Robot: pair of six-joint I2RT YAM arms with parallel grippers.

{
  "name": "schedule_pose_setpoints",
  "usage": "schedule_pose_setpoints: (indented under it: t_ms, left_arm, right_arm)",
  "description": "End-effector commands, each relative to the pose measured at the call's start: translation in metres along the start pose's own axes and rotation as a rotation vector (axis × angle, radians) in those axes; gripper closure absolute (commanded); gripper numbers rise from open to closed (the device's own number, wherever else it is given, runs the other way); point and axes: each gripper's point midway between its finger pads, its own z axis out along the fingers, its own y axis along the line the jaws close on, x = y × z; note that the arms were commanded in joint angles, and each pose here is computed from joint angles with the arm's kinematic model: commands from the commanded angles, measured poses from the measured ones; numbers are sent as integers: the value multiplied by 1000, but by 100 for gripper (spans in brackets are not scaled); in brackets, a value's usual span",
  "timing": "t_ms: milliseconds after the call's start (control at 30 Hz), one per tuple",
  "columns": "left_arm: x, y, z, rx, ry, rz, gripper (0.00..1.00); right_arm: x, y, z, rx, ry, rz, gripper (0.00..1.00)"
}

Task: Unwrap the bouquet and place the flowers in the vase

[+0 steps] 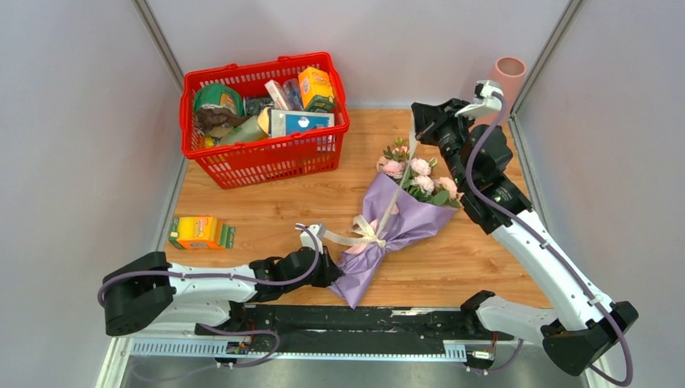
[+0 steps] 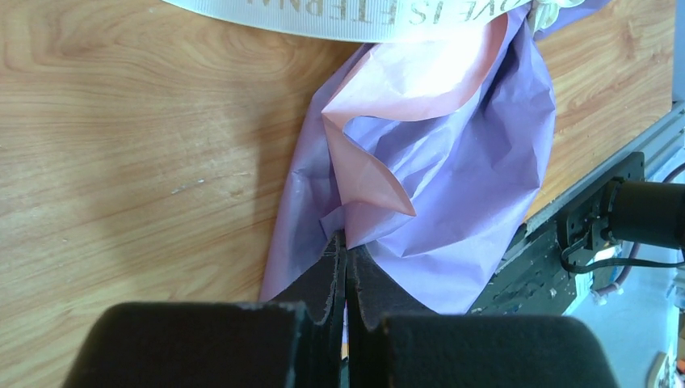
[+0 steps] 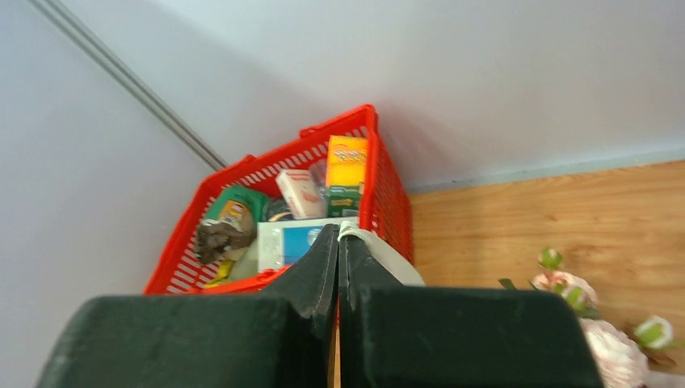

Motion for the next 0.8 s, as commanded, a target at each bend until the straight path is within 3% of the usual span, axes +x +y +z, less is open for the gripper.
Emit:
schedule_pose_setpoints:
  t_ms: [0,167,267,367,533,633,667,767]
  left_arm:
    - [-7,-24,2,41,-17,0,100]
    - [-4,-19,4,6,-15,7,100]
    - [-5,-18,3,9,-29,-6,100]
    - [-7,-20,3,15,-46,-16,100]
    - [-9,-34,4,44,-35,-4,97]
    - [-16,-51,2,67,-28,11,72]
    - [-17,-50,0,52,-22,20,67]
    - [-37,-64,-13,46,-49,49,52]
  right_arm:
    - [-10,-23,6,77,-56,-59,100]
    - [-96,-14,28,75,-187,-91,100]
    - [-118,-7,32,63,-213,-101,100]
    - [-97,-9,29,42,-157,-82,100]
    - [-27,-44,7,82,-17,-12,100]
    - [1,-56,-13,82,41,12,100]
    - [9,-58,-21,79,67,16,95]
    - [45,-72,-46,99,202,5,61]
